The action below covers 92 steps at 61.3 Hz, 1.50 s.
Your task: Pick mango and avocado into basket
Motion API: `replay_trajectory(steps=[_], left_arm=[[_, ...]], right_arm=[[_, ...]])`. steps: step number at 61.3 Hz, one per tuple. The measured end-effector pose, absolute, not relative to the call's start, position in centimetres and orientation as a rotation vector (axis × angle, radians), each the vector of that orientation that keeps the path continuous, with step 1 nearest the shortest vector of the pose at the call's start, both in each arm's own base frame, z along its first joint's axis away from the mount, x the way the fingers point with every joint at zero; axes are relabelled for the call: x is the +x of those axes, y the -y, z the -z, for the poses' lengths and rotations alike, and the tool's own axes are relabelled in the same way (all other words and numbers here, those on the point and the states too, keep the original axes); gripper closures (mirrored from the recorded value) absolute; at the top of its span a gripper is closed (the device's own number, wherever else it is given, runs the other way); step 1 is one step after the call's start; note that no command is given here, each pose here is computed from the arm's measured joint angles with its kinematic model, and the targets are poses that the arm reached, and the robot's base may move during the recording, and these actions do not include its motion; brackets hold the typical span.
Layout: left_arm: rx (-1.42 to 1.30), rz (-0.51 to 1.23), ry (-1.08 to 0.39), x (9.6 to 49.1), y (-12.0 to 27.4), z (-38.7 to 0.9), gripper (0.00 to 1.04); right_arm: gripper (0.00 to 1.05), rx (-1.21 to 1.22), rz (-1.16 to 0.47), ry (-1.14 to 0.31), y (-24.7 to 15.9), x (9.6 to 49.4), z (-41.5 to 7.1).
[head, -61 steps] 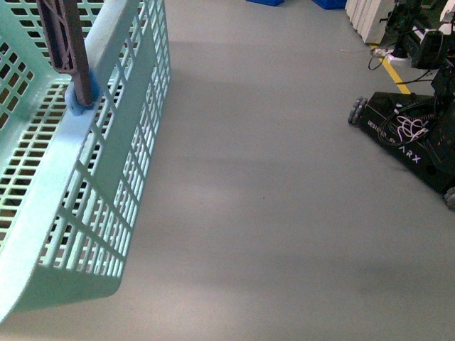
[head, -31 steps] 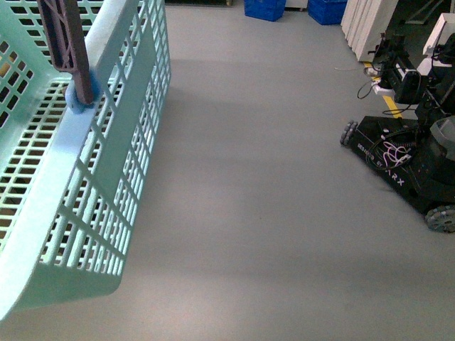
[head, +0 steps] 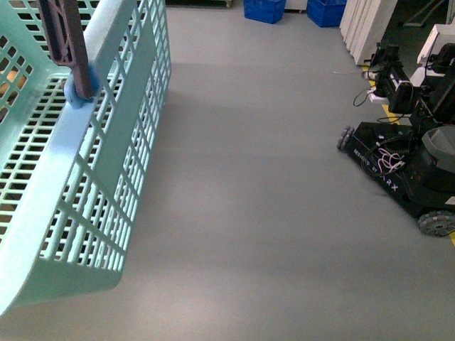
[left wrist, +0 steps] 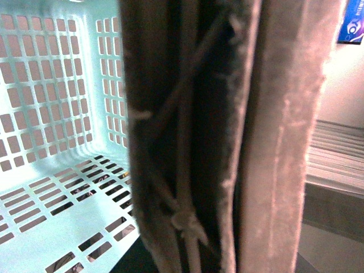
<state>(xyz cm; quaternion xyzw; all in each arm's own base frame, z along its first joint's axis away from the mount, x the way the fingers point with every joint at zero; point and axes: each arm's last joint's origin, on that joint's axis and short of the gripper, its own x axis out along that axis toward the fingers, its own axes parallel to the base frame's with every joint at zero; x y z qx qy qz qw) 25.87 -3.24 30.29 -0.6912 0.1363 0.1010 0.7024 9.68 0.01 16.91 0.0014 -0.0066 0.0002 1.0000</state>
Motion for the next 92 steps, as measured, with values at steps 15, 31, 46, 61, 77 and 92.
replay_trajectory(steps=[15,31,46,61,77,92], left_arm=[[-1.538,-0.225,-0.303,25.87,3.24,-30.29,0.9],[-1.538,-0.225,-0.303,25.87,3.24,-30.29,0.9],[-1.545,-0.207,-0.322,25.84,3.48,-30.29,0.9],[-1.54,-0.222,-0.306,25.86,3.34,-30.29,0.9],[-1.539,-0.223,-0.306,25.86,3.31,-30.28,0.9],[-1.538,-0.223,-0.306,25.86,3.31,-30.28,0.9]], right_arm=[[0.09,0.003,0.0,0.013,-0.01,9.68,-16.91],[0.09,0.003,0.001,0.013,-0.01,9.68,-16.91],[0.09,0.003,0.003,0.013,0.0,9.68,-16.91],[0.09,0.003,0.001,0.013,-0.01,9.68,-16.91],[0.09,0.003,-0.001,0.014,-0.01,9.68,-16.91],[0.09,0.003,-0.002,0.014,-0.01,9.67,-16.91]])
